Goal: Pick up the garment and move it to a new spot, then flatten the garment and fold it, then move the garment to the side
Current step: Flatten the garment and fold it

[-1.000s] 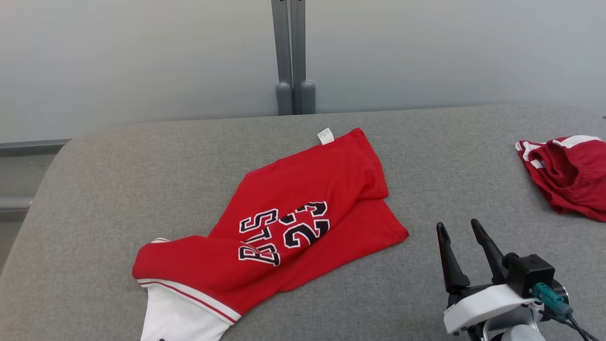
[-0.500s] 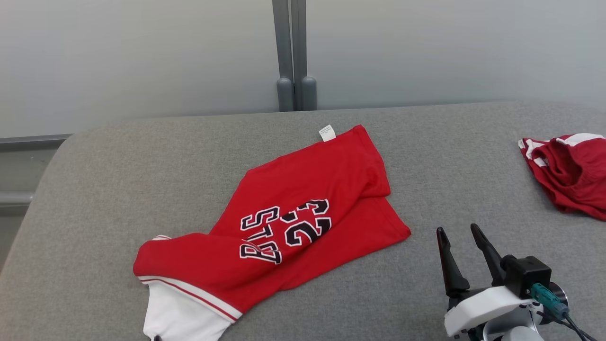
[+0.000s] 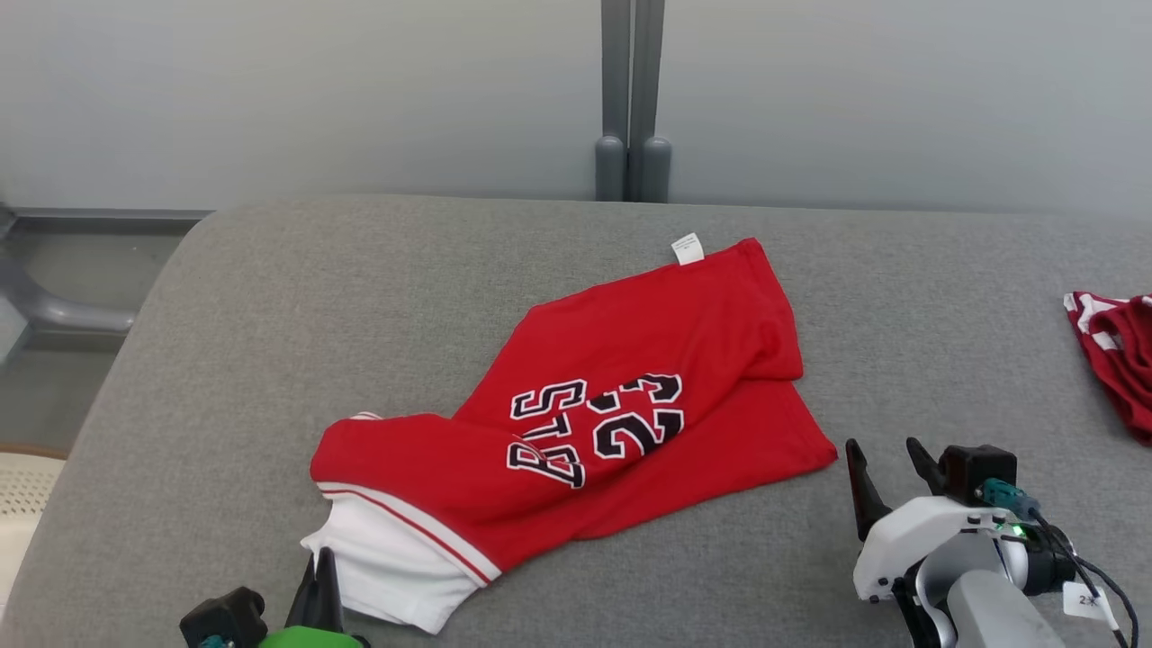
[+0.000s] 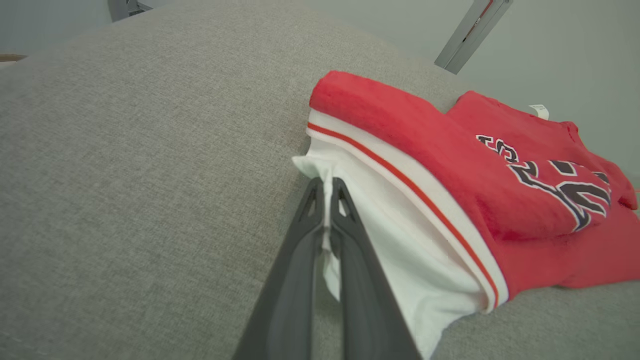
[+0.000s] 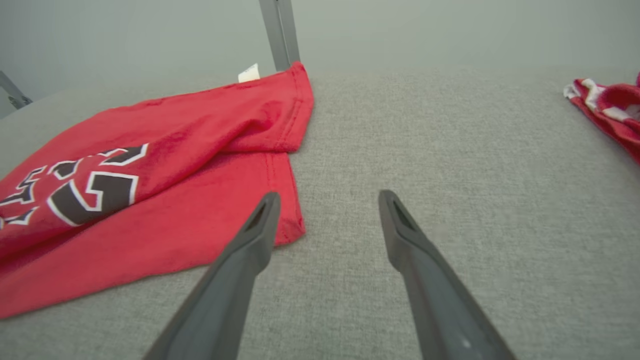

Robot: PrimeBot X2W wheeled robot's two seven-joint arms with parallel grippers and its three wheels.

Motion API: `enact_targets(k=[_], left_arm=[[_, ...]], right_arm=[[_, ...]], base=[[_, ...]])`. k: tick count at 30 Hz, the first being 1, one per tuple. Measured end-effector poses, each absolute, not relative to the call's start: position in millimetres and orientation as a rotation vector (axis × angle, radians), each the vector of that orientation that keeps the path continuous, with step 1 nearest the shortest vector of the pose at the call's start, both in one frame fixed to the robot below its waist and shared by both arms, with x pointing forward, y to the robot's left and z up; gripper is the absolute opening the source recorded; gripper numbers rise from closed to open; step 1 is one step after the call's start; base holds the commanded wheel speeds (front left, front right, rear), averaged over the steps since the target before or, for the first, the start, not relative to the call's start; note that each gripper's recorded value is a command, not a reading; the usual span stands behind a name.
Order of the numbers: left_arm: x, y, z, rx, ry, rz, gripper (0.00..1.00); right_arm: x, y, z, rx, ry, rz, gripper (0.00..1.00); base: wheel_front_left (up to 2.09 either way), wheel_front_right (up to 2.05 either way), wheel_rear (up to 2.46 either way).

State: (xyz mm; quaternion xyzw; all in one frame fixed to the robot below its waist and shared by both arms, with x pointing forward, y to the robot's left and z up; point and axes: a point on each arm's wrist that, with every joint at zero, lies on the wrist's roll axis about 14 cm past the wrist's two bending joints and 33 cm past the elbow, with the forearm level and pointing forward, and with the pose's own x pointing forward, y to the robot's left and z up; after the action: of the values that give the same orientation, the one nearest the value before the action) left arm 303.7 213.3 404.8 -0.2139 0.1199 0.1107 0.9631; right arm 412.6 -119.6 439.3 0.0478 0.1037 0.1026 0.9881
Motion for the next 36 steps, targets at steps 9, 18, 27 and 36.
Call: enact_targets(k=[9,18,27,36], left_arm=[[299,220,419,-0.436,0.202,0.245,0.00],[297,221,420,-0.445,0.199,0.260,0.00],[313,211,439,-0.512,0.131,0.208,0.00],[362,185,527,-0.641,-0.104,0.035,0.00]], right_arm=[[429,-88,402,0.063,0.410,0.273,1.00],[429,-75,385,0.069,0.499,0.297,0.33],[437,-80,411,0.194,0.387,0.253,0.00],[454,-84,506,0.393,0.077,0.277,0.00]], base=[[0.00,0.00,0.00],[0.00,0.00,0.00],[0.00,0.00,0.00],[0.00,0.00,0.00]])
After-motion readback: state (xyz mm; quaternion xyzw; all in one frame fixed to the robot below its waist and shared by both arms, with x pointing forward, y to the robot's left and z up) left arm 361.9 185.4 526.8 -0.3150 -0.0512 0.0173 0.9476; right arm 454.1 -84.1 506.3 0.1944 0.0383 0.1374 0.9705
